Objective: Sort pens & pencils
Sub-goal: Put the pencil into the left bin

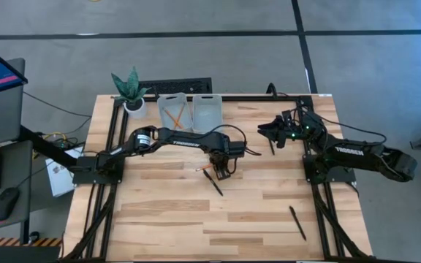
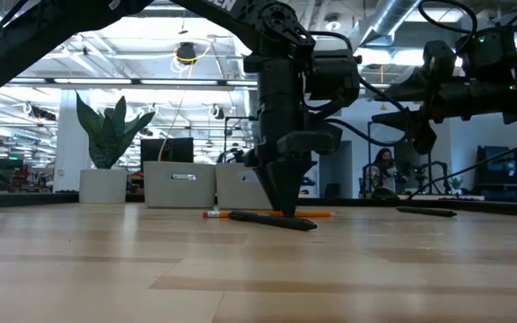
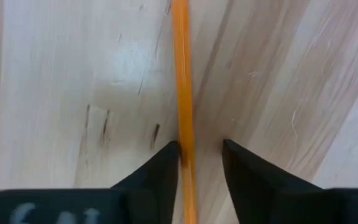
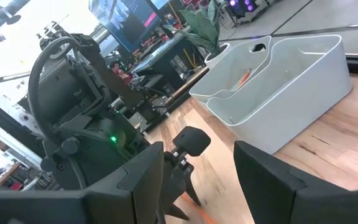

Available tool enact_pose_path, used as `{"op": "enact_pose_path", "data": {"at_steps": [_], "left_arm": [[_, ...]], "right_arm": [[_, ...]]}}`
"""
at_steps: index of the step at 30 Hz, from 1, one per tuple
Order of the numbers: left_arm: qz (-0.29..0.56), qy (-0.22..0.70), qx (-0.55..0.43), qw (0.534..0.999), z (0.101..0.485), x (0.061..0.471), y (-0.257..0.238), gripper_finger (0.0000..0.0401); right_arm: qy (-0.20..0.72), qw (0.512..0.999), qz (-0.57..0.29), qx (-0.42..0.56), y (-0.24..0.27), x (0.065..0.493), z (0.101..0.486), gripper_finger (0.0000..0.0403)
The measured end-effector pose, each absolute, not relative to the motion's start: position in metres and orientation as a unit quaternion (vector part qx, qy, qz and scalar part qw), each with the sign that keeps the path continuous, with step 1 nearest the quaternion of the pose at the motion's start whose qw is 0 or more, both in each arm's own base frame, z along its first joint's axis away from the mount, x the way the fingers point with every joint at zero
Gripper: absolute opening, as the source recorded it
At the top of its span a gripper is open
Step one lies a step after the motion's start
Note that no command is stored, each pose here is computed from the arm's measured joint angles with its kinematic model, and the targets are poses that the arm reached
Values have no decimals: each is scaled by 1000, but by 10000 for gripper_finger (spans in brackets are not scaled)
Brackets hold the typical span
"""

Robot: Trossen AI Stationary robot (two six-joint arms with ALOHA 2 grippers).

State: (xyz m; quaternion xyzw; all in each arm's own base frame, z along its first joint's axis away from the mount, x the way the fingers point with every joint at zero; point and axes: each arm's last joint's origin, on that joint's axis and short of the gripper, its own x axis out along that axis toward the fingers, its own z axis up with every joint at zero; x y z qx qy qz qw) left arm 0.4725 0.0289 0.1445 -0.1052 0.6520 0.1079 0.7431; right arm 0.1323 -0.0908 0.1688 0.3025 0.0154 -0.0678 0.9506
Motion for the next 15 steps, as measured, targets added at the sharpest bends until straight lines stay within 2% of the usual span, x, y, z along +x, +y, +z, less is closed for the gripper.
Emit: {"op": "enact_pose_path", "data": {"at_steps": [15], "left_arm": [[102,651,-99,746,145,473,29,32]], "right_arm": [[15,951,-68,303,-91,132,169,217]]}}
